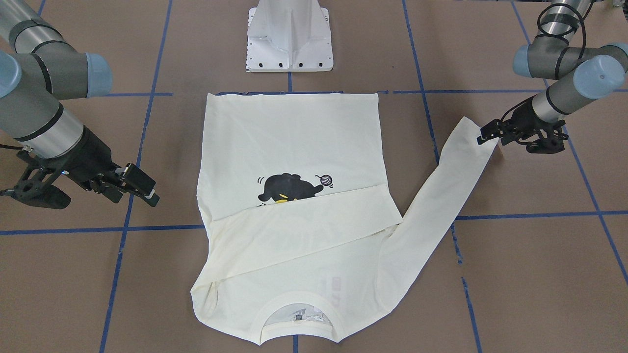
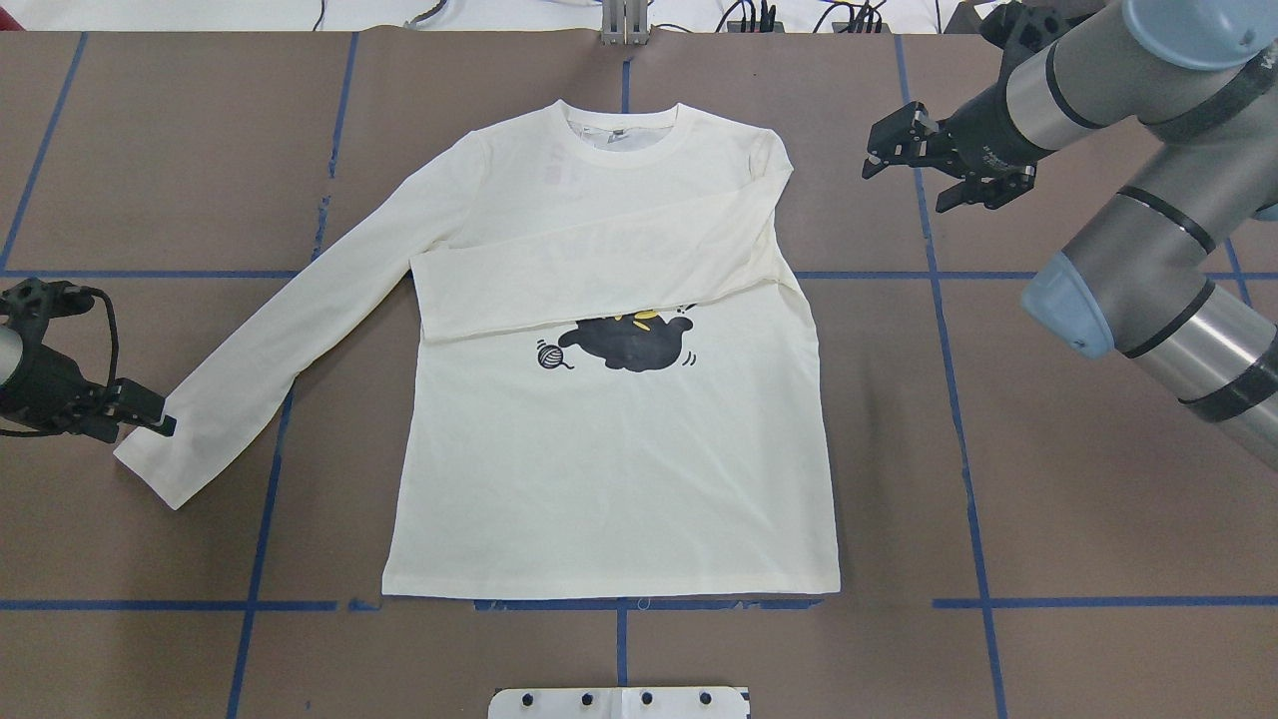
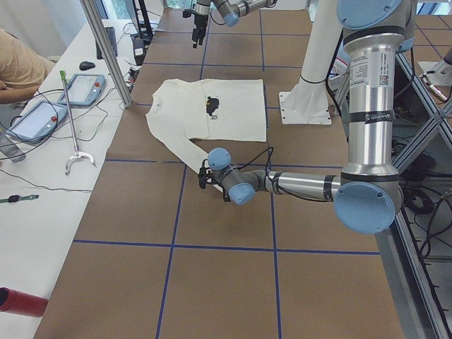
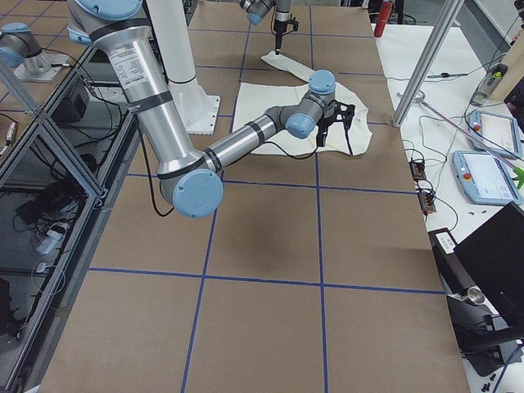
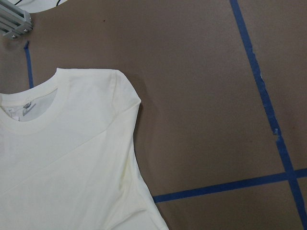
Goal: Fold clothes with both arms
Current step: 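Grasp the other sleeve cuff with the left gripper and lift it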
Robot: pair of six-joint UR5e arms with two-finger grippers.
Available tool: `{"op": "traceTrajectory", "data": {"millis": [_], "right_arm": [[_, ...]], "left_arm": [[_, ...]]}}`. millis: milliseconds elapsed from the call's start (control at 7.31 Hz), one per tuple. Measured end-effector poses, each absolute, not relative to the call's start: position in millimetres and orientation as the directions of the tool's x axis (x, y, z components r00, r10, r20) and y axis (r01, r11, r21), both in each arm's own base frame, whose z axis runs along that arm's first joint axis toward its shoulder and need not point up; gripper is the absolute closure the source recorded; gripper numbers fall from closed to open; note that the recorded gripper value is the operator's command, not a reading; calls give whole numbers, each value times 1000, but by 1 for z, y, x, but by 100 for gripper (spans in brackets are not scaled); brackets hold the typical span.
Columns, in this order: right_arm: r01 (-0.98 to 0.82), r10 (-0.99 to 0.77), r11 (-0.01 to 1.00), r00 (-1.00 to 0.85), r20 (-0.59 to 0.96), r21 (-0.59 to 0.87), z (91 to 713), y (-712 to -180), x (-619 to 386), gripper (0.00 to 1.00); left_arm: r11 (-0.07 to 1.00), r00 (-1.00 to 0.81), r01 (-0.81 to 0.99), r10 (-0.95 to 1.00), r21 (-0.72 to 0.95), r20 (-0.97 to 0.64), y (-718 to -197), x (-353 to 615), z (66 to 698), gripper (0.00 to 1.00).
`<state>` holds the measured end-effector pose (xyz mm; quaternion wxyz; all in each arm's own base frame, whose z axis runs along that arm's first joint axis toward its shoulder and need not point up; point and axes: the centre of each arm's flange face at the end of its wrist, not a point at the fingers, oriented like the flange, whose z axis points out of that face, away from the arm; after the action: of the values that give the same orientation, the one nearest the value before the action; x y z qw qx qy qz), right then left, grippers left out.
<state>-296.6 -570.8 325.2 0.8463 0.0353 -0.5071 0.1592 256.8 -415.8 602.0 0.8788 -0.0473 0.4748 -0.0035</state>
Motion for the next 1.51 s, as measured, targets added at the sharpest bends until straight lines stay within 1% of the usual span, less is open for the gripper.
{"op": "traceTrajectory", "data": {"millis": [274, 411, 547, 684, 821, 1505], "right_arm": [[-307, 230, 947, 442, 867, -94, 325, -567, -307, 0], [-308, 226, 947, 445, 867, -89, 324, -564, -311, 0], [-308, 222, 948, 447, 867, -84, 323, -562, -316, 0], [-308, 217, 948, 448, 867, -77, 321, -560, -319, 0], [-308, 210, 949, 448, 869, -71, 319, -557, -321, 0], [-307, 205, 949, 449, 870, -65, 316, -553, -326, 0]], "left_arm": [[995, 564, -31, -58, -92, -823, -411, 255, 609, 19], [995, 570, -27, -62, -94, -819, -410, 254, 612, 27], [995, 574, -26, -65, -97, -816, -409, 253, 614, 52], [995, 576, -25, -66, -99, -815, -408, 252, 615, 94], [995, 578, -23, -70, -102, -813, -407, 252, 616, 100], [994, 548, -16, -82, -108, -832, -405, 252, 589, 100]]}}
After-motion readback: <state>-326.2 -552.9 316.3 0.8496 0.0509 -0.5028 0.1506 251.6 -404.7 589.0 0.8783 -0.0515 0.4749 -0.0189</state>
